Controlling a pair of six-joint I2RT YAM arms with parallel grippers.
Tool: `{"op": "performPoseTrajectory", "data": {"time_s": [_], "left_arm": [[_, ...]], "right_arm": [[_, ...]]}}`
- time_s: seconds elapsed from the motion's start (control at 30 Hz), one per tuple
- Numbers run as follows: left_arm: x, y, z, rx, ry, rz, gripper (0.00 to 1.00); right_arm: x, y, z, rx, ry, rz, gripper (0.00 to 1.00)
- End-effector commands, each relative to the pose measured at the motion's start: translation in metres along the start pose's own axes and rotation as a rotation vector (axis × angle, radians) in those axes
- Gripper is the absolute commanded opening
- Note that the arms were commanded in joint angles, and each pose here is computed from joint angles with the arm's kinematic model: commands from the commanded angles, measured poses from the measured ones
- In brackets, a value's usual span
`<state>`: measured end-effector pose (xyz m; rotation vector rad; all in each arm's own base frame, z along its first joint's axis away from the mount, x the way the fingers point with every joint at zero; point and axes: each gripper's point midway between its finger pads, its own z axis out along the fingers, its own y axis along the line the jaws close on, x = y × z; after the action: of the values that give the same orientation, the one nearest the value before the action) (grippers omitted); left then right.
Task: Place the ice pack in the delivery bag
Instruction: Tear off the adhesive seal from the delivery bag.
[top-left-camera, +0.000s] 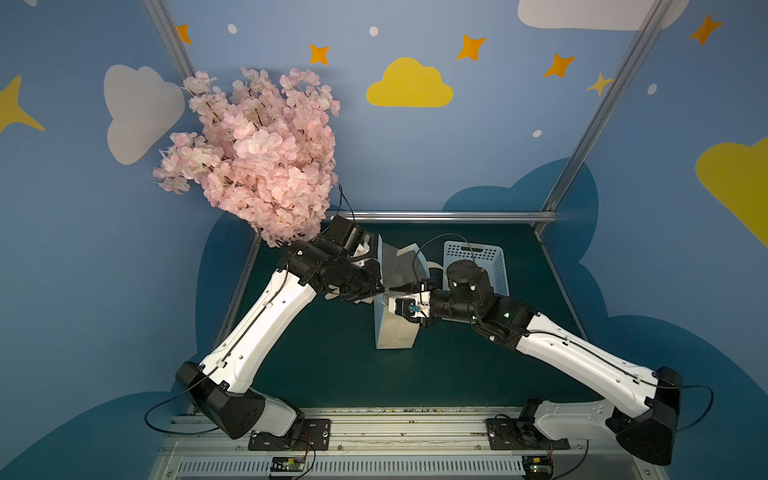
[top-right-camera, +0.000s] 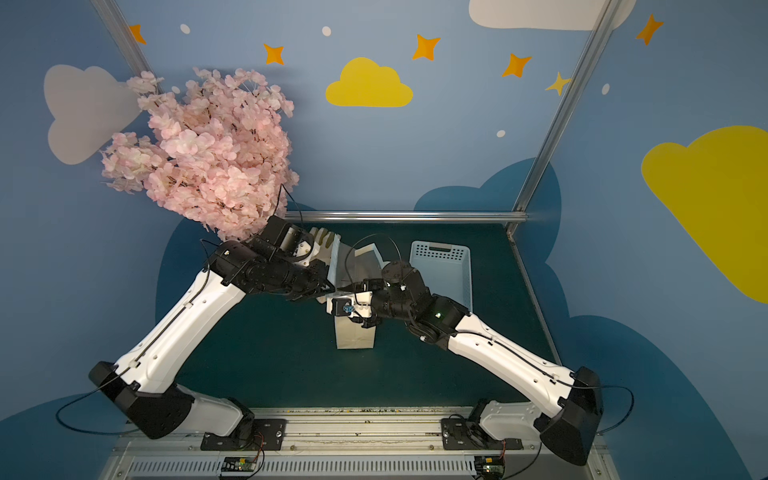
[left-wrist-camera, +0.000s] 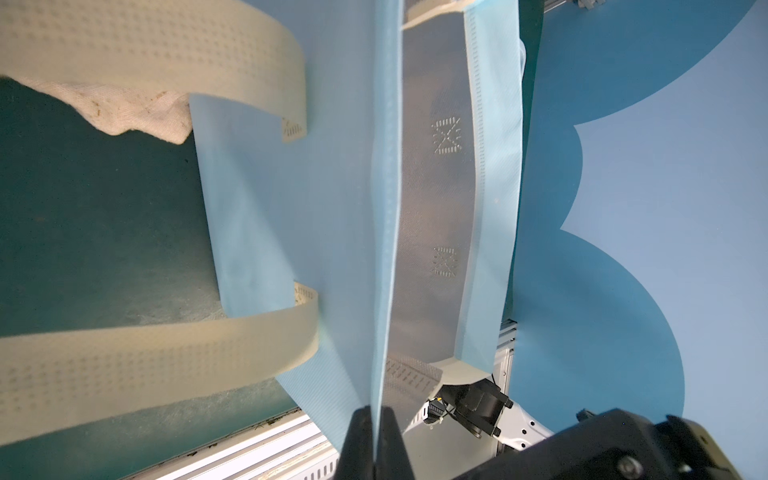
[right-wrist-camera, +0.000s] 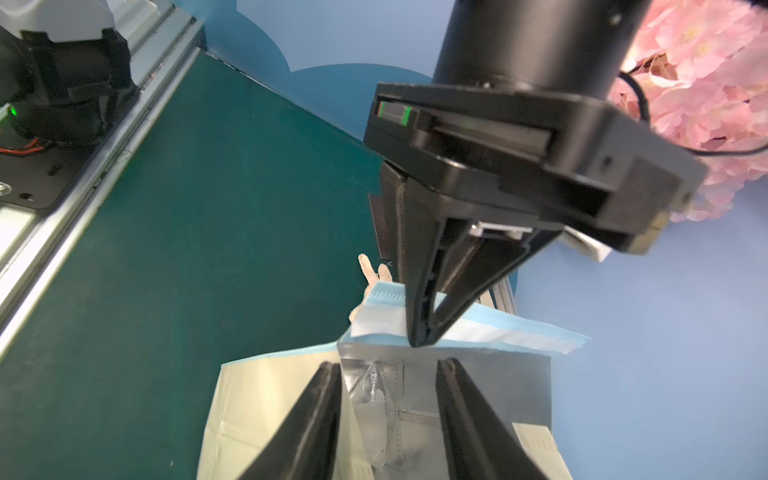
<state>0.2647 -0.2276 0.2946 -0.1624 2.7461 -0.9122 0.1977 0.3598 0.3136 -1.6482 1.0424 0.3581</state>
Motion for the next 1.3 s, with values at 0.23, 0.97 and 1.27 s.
{"op": "performPoseTrajectory", "data": {"time_s": [0.23, 0.97, 1.27], "left_arm": [[0.002, -0.006, -0.008, 0.042, -0.004, -0.005, 0.03], [0.000, -0.006, -0.005, 0.037, 0.000, 0.003, 0.02], [0.000, -0.004, -0.007, 0.035, -0.005, -0.006, 0.02]], "right_arm": [[-0.008, 0.005, 0.015, -0.007, -0.002, -0.114, 0.30], [-0.004, 0.002, 0.021, -0.029, 0.040, -0.202, 0.26], [-0.006, -0.002, 0.025, -0.014, 0.028, -0.193, 0.22]]}}
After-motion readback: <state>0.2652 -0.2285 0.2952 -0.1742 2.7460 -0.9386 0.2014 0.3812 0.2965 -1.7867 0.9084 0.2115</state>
